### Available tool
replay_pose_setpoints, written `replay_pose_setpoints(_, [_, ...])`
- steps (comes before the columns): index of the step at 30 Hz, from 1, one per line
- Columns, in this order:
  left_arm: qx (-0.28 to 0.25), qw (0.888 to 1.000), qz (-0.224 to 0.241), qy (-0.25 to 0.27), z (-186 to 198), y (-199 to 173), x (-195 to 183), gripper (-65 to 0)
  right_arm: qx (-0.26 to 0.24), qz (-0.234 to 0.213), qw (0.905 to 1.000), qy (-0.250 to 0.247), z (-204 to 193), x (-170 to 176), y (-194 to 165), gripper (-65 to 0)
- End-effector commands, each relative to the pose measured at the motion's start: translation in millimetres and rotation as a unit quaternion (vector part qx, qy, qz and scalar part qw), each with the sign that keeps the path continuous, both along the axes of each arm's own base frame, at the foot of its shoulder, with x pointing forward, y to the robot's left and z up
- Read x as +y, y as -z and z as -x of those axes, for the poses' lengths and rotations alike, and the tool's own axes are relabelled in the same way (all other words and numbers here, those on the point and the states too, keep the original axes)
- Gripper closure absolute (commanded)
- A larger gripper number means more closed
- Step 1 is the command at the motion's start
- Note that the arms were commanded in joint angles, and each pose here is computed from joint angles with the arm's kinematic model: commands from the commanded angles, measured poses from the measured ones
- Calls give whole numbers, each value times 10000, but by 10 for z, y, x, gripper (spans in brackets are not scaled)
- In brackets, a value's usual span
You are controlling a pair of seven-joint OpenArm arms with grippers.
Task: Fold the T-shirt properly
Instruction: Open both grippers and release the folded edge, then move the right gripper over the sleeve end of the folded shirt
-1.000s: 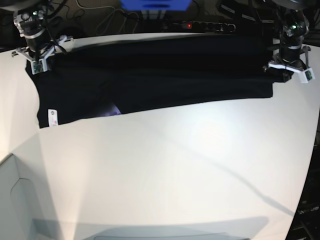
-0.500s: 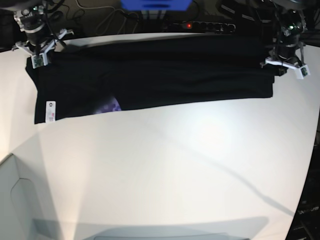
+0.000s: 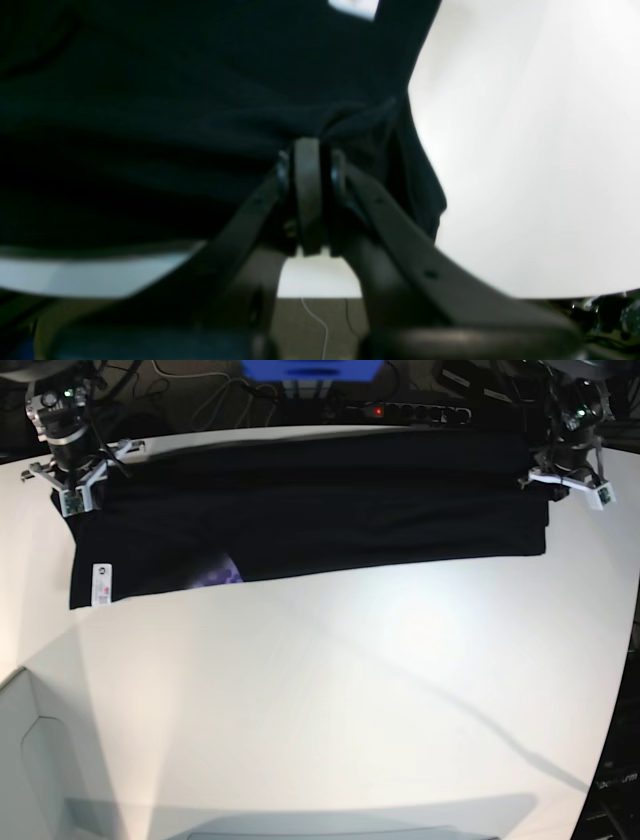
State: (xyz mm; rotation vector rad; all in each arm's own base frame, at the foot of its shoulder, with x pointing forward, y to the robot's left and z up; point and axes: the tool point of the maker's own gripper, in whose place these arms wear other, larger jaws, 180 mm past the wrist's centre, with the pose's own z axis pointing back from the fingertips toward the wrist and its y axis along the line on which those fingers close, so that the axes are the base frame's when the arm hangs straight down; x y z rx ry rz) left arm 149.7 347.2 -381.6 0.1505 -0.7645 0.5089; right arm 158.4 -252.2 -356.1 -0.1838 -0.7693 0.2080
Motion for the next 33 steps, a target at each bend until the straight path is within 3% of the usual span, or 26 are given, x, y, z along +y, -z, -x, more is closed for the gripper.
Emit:
replay_pose_setpoints(1, [-94, 9998, -158, -5, -23, -72, 76, 0, -73, 64, 9999, -80, -4, -15, -60, 0])
replay_pose_setpoints(7, [69, 9999, -57, -81, 59, 56, 89, 0, 71, -28, 10000, -52, 41, -12, 50, -2])
replay_pose_setpoints(10, [152, 9999, 19, -26, 70, 128, 33, 0, 219, -51, 9997, -37, 94, -56, 142, -74])
replay_pose_setpoints(15, [184, 9997, 89, 110, 41, 167, -68, 0, 457, 161, 9988, 32, 171, -209, 142, -252])
replay_pose_setpoints(18, [195, 9996, 120, 162, 28, 184, -109, 0, 290, 385, 9984, 303, 178, -407, -21, -301])
replay_pose_setpoints(25, [195, 9996, 120, 162, 28, 184, -109, 0, -114, 418, 9979, 487, -20, -456, -183, -313])
replay_pose_setpoints(33, [184, 9996, 114, 163, 16, 180, -107, 0, -110, -45, 9995, -294, -265, 126, -35, -315])
